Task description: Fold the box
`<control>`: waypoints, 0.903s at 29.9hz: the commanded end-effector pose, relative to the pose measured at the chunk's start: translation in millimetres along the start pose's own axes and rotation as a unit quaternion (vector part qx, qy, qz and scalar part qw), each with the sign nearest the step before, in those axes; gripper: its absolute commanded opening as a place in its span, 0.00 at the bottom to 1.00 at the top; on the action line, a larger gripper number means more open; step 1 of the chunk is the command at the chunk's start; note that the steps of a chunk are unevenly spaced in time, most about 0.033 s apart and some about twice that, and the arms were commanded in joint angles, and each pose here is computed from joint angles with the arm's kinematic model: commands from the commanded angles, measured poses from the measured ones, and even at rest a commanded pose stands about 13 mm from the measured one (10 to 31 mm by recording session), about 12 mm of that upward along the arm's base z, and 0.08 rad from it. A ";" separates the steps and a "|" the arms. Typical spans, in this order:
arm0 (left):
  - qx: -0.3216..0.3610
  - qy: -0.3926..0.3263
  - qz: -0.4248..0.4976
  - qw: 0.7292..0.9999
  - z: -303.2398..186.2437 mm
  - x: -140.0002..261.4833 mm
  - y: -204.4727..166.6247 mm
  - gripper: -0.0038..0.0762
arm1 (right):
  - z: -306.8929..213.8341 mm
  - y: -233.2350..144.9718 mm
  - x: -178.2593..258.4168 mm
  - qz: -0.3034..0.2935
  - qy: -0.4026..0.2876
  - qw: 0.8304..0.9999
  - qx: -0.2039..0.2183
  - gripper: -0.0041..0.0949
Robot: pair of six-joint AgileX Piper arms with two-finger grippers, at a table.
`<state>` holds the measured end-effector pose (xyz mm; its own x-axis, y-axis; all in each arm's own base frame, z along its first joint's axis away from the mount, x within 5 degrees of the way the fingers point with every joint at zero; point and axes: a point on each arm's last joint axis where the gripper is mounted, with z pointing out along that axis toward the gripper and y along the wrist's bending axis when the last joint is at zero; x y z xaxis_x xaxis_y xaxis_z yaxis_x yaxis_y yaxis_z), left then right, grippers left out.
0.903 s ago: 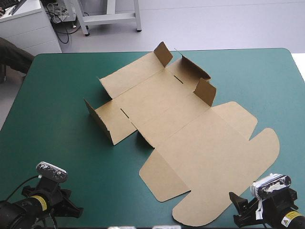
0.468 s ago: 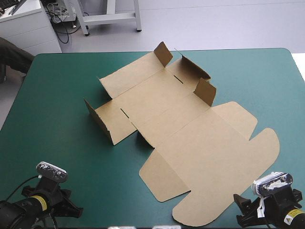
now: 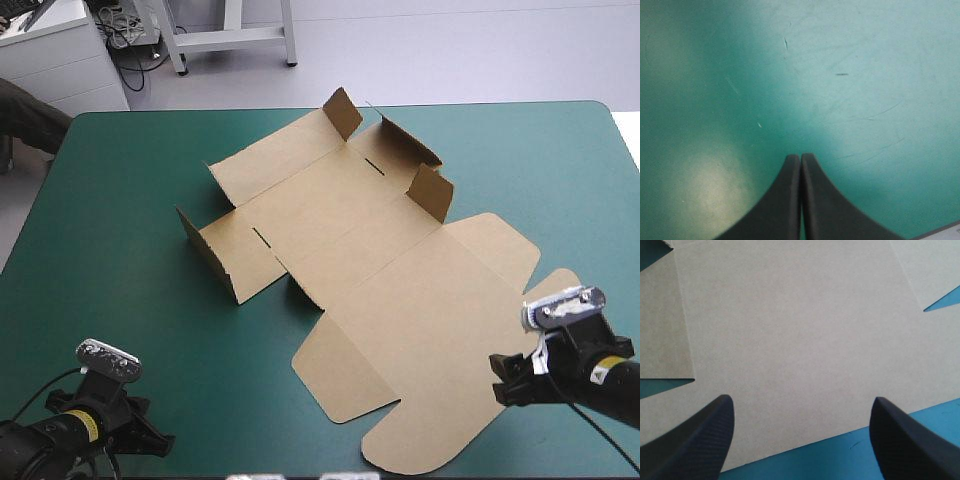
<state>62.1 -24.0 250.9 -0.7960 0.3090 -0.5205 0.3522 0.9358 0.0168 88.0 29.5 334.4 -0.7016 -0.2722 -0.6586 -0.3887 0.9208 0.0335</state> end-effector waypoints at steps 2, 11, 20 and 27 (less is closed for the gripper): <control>0.004 -0.027 -0.001 1.000 -5.3 -8.3 -0.8 0.01 | 2.5 -9.4 -46.4 -0.001 -0.015 1.000 0.003 0.74; 0.004 -0.027 -0.001 1.000 -5.3 -8.3 -0.8 0.01 | 22.9 -29.1 -128.7 -0.015 0.023 1.000 -0.007 0.74; 0.004 -0.027 -0.001 1.000 -5.3 -8.3 -0.8 0.01 | 62.6 -51.2 -203.2 -0.032 0.048 0.998 -0.017 0.74; 0.004 -0.027 -0.001 1.000 -5.3 -8.3 -0.8 0.01 | 110.7 -67.3 -235.8 -0.039 0.061 0.997 -0.023 0.74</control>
<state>62.2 -24.0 250.9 -0.7955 0.3088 -0.5214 0.3523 0.9357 0.0167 337.4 60.4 392.0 -0.7718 -0.3582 -0.5253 -0.4433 0.8955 0.0407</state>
